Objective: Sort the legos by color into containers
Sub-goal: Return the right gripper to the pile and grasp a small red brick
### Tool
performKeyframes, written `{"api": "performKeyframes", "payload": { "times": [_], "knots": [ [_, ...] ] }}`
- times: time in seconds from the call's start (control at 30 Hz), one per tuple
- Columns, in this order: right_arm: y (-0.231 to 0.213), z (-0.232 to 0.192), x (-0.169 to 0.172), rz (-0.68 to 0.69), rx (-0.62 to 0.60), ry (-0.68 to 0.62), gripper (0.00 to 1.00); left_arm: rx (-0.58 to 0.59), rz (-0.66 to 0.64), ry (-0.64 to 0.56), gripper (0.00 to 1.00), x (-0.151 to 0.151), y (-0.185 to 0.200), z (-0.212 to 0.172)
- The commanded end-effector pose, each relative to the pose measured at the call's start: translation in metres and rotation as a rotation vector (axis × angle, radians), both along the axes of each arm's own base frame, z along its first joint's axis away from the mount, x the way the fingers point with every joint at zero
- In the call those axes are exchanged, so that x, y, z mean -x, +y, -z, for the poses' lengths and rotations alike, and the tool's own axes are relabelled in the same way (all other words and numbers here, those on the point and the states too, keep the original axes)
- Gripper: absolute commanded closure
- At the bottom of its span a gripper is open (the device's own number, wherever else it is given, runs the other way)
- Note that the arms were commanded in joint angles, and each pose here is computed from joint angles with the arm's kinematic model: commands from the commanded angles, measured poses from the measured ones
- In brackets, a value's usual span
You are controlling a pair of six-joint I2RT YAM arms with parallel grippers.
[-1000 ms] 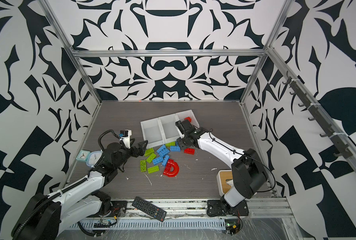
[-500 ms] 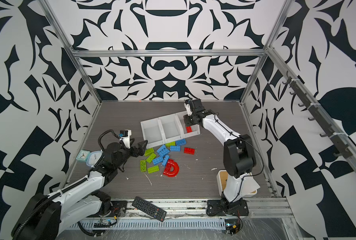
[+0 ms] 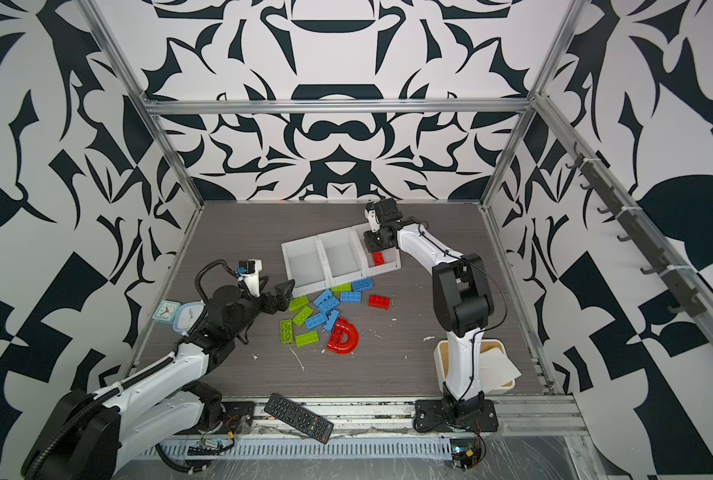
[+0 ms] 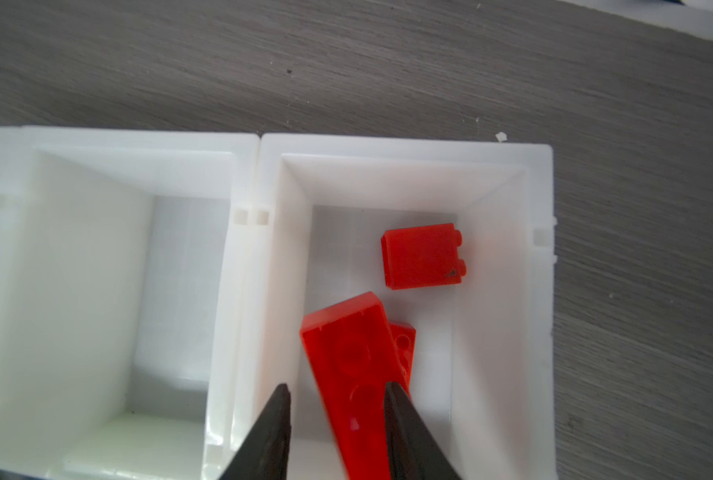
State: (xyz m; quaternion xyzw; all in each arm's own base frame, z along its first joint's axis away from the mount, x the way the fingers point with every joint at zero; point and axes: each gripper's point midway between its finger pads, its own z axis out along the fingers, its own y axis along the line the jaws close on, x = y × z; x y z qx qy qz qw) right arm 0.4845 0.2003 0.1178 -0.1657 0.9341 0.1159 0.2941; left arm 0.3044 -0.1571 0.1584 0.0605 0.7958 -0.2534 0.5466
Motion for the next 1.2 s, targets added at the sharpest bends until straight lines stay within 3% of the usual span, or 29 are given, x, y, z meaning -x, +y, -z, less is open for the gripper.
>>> {"api": "performKeyframes", "payload": {
  "times": [0.0, 0.17, 0.33, 0.47, 0.63, 0.83, 1.17],
  "knots": [
    [0.001, -0.04, -0.005, -0.003, -0.028, -0.079, 0.49, 0.014, -0.005, -0.023, 0.0, -0.003, -0.002, -0.011],
    [-0.007, -0.051, 0.017, -0.005, -0.02, -0.074, 0.45, 0.017, -0.004, -0.023, 0.0, -0.003, -0.002, -0.012],
    [-0.017, -0.047, 0.07, -0.003, -0.056, -0.019, 0.43, 0.014, -0.012, -0.03, 0.0, -0.002, 0.001, -0.013],
    [-0.023, -0.036, 0.113, 0.001, -0.004, -0.032, 0.42, 0.001, -0.053, -0.031, 0.0, -0.005, 0.008, -0.012],
    [-0.01, -0.003, 0.156, -0.133, 0.115, 0.036, 0.41, 0.004, -0.056, -0.028, 0.0, -0.006, 0.007, -0.011],
    [0.005, 0.029, 0.173, -0.296, 0.231, 0.106, 0.4, 0.014, -0.053, -0.027, 0.0, -0.006, 0.006, -0.01],
    [0.0, 0.058, 0.169, -0.341, 0.331, 0.183, 0.4, 0.017, -0.035, -0.032, 0.0, -0.005, 0.003, -0.009]
  ]
}}
